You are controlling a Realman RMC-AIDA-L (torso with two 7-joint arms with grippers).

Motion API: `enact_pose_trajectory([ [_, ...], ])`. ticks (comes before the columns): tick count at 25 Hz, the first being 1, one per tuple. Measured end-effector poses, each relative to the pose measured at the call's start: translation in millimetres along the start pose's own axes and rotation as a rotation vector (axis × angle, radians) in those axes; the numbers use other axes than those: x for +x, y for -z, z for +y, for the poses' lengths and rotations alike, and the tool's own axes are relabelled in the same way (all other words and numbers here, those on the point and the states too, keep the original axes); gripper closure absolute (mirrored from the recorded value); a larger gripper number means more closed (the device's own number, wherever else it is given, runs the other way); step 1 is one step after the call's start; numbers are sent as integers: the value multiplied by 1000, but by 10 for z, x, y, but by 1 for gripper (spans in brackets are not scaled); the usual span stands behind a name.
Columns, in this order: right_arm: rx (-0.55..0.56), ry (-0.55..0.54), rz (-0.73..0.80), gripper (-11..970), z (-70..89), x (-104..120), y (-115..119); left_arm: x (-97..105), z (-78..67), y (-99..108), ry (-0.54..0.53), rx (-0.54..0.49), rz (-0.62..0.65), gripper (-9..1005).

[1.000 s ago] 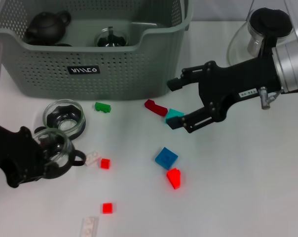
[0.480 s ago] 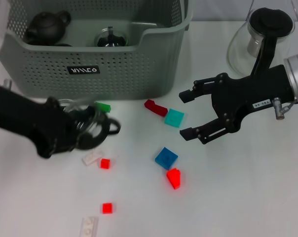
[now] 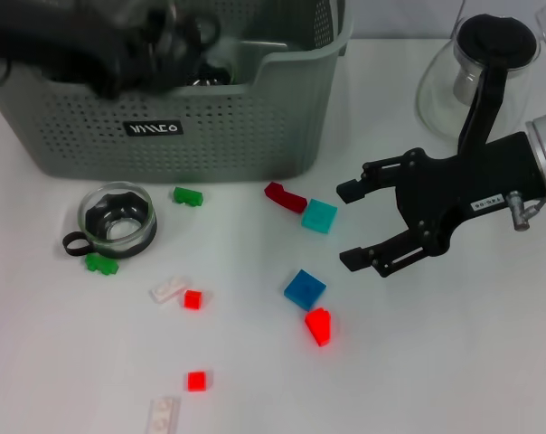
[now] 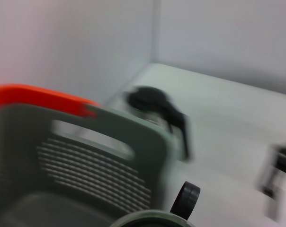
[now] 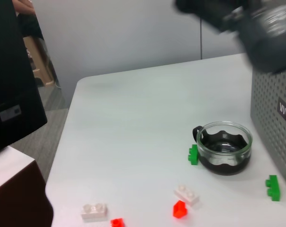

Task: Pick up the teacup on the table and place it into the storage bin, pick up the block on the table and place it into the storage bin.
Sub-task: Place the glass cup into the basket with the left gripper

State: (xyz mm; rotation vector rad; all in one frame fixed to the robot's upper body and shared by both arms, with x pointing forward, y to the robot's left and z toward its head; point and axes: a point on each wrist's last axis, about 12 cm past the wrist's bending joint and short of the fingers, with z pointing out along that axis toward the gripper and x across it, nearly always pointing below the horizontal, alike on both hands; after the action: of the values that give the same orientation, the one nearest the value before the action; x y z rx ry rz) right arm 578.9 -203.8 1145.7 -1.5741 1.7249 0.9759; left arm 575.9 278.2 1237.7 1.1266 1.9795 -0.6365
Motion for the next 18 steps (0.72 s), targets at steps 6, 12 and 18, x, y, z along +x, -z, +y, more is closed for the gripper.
enact_pose_trajectory([
  [6,-10,-8,-3,31,9,1,-21,-201,460,-125,125,-168,-56,947],
  [12,-9,-13,-9,31,3,-17,-42,-265,716,-479,146,-318,2,946],
  [18,-9,-9,-12,32,-3,-39,-68,-227,859,-772,162,-410,46,945],
])
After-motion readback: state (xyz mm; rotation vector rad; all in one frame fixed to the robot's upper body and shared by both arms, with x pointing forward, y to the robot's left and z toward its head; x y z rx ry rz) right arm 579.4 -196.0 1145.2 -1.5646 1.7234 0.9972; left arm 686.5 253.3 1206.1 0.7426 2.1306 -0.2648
